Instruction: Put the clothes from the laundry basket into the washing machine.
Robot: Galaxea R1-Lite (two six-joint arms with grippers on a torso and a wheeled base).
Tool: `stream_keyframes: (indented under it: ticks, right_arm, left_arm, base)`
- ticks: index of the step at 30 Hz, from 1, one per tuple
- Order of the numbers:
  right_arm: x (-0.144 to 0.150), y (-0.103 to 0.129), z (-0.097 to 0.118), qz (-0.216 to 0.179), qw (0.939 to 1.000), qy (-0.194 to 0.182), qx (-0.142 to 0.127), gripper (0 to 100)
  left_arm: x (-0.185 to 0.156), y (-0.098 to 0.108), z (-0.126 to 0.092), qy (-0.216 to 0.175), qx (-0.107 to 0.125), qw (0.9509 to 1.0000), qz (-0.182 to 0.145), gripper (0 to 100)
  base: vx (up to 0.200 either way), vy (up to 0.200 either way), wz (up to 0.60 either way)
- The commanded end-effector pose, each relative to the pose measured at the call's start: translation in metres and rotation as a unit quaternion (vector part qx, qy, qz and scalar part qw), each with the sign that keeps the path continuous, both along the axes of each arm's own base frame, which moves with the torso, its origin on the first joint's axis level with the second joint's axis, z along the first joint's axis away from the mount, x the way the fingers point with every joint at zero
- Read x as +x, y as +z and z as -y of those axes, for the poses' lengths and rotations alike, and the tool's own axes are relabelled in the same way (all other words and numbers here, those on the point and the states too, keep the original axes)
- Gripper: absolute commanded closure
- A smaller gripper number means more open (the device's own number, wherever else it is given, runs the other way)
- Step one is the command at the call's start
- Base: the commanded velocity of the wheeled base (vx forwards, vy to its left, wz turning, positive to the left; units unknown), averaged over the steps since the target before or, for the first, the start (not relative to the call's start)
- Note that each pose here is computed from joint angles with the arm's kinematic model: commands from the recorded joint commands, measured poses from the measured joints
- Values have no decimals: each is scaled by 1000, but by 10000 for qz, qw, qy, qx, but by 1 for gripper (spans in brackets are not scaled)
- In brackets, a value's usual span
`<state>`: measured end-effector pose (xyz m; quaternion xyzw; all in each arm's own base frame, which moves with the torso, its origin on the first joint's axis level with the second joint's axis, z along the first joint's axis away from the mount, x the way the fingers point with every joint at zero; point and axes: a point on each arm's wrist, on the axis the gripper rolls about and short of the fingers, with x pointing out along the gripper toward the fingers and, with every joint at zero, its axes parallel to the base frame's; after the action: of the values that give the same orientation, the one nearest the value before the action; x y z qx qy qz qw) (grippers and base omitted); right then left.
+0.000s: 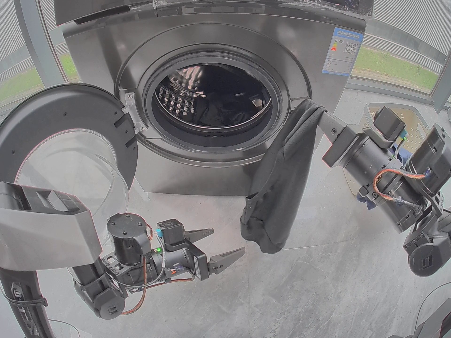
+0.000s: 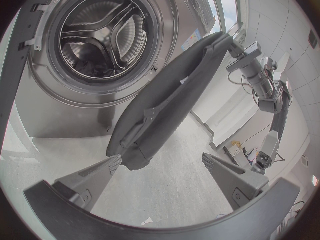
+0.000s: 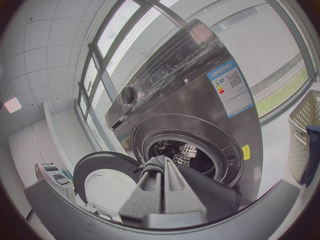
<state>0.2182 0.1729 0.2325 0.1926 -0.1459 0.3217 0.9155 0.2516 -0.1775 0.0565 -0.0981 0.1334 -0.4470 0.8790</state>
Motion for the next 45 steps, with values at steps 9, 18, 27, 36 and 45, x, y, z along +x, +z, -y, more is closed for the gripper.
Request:
stream_keyframes:
  ticks: [9, 18, 27, 36, 45]
  right_arm:
    - [-1, 2, -3, 36, 10000, 45, 38, 100]
    - [-5, 2, -7, 24, 9999, 153, 29, 100]
    - [-6, -1, -11, -6, 9998, 214, 4, 100]
    - [-3, -5, -14, -28, 9998, 221, -18, 100]
    - [0, -7, -14, -40, 9998, 198, -27, 100]
  left_arm:
    - [33, -27, 18, 402, 211, 9987, 240, 0]
    - [69, -38, 26, 830, 67, 9953, 495, 0]
    - [82, -40, 31, 869, -46, 9943, 613, 0]
    - [74, -41, 43, 620, -22, 9962, 615, 0]
    - [67, -41, 45, 536, 39, 9967, 602, 0]
  base:
    - [0, 0, 0]
    - [0, 0, 0]
    - [0, 0, 0]
    - [0, 0, 0]
    - [0, 0, 0]
